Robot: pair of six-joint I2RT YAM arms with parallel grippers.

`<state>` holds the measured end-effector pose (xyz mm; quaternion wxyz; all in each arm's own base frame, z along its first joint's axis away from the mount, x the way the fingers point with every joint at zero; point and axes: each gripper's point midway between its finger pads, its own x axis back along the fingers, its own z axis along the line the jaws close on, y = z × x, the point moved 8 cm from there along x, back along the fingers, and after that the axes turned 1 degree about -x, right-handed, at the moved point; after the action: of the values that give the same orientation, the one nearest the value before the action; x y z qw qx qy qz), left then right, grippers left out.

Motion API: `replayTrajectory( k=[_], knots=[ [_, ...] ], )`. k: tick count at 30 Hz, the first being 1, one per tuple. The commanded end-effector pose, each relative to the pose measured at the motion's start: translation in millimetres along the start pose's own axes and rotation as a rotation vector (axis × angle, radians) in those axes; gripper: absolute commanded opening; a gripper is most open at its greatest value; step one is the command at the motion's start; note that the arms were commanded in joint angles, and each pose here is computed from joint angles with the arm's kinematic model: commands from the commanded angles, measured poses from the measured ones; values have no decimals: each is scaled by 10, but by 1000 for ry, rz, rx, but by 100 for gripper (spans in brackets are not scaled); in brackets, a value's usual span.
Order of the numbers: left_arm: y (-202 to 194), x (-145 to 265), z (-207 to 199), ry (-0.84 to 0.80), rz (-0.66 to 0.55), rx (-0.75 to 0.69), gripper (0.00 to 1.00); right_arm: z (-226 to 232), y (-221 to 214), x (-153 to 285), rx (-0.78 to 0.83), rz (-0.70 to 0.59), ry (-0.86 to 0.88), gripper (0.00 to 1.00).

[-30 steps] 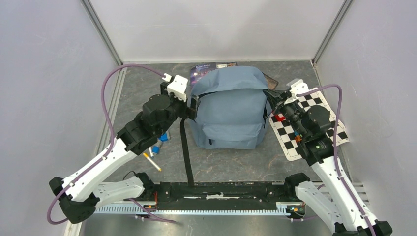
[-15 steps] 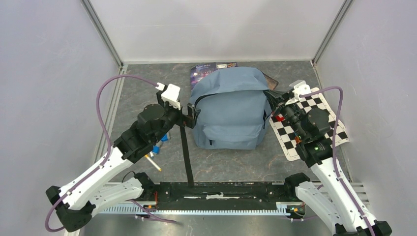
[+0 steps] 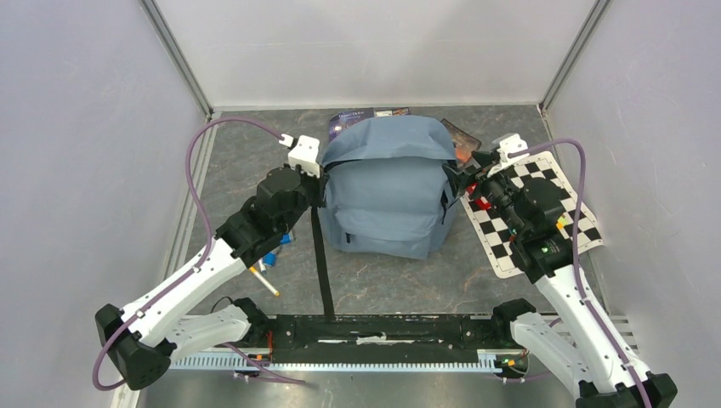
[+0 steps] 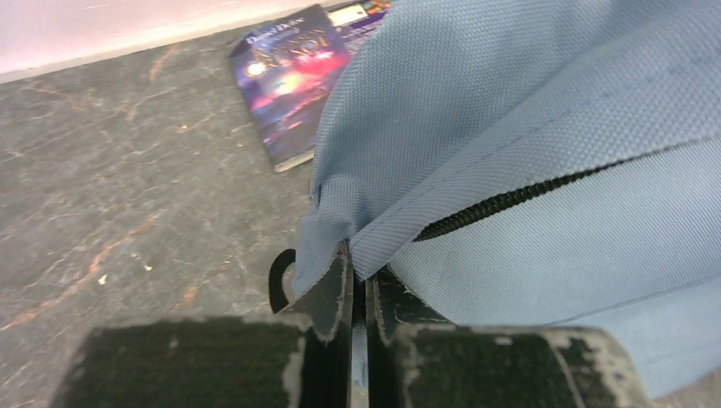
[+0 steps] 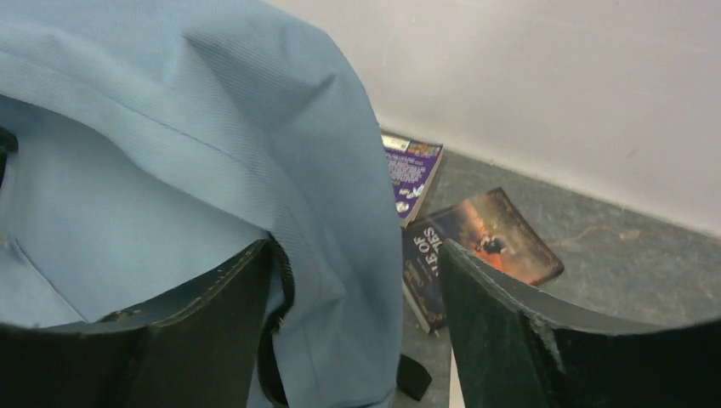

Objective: Pack the student bag
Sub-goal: Adjust the student bag at the center of the board.

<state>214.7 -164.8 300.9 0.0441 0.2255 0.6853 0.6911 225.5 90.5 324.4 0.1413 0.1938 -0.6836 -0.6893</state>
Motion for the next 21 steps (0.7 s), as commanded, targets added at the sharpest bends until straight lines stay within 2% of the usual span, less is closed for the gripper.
replayTrajectory(
  k=[1, 6, 8, 13, 18, 21],
  knots=[
    [314, 17, 305, 170, -94, -7, 2, -34, -78, 92, -57, 125, -70, 82],
    [262, 42, 544, 282, -66, 13, 2, 94, -343, 264, -140, 256, 2, 86],
    [212, 46, 567, 281, -62, 23, 2, 167, -500, 363, -168, 304, 53, 86],
    [166, 32, 530, 234, -46, 49, 2, 312, -711, 574, -227, 332, 150, 87],
    [187, 80, 505, 197, -67, 58, 2, 333, -1001, 622, -254, 368, 152, 80],
    [170, 108, 475, 153, -91, 62, 2, 345, -1094, 556, -266, 331, 170, 70]
  ],
)
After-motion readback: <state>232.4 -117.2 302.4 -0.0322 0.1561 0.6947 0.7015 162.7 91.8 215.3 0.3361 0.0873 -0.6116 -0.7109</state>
